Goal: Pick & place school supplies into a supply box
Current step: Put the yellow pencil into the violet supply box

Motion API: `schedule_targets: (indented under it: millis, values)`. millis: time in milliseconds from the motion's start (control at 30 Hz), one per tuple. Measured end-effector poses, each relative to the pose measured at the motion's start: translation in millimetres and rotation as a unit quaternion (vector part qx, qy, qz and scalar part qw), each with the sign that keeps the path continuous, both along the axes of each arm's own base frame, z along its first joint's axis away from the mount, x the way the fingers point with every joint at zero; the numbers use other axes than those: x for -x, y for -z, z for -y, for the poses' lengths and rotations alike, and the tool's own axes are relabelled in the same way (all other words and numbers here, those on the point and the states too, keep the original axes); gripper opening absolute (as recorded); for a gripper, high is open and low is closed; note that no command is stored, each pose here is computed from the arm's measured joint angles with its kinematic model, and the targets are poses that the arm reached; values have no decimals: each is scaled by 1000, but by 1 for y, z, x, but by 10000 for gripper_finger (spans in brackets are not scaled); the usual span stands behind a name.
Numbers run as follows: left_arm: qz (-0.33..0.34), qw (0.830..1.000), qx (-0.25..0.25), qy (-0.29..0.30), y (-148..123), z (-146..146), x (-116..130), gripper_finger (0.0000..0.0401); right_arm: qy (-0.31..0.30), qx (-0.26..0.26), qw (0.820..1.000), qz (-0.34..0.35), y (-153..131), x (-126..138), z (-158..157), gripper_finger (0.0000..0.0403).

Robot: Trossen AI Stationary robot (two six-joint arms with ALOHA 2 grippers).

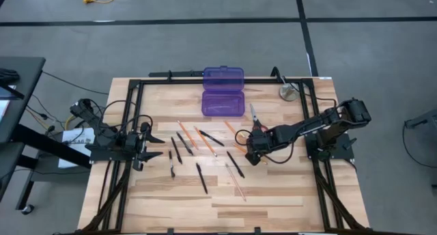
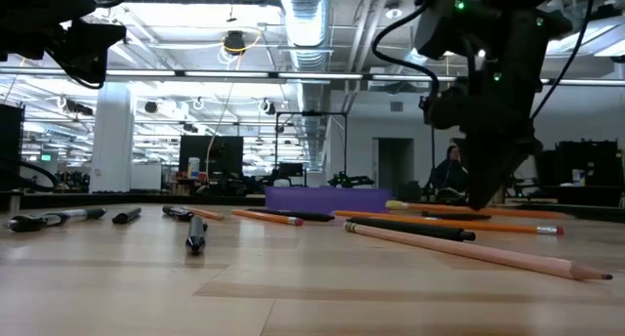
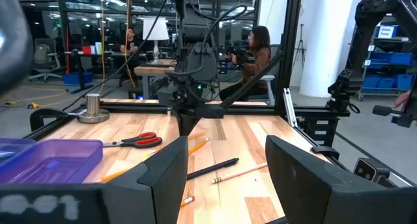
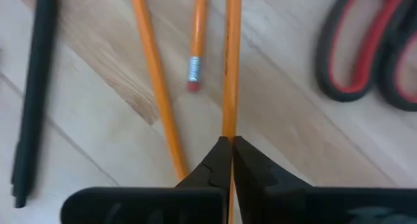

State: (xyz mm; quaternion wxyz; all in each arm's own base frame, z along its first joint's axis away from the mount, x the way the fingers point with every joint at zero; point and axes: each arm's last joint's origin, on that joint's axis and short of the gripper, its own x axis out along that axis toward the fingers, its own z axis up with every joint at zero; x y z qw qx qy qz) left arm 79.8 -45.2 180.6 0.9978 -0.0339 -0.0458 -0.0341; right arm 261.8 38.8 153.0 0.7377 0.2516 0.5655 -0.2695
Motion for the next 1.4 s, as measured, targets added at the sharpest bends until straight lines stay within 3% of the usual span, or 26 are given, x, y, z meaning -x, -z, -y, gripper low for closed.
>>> schedule_targets:
  millis: [333,733,1100,1400]
  values:
    - [0,1000,0,0,0,0,0,195,-3,38,999,-25,-24,-7,6,1]
    - [0,1000,0,0,0,0,0,195,-63,18,997,-48,-27,-8,7,4]
    - [0,1000,0,0,0,0,0,195,-79,17,994,-73,-26,-4,8,101]
    - [0,1000,-1,7,0,0,0,195,-84,23,990,-109,-14,-6,20,123]
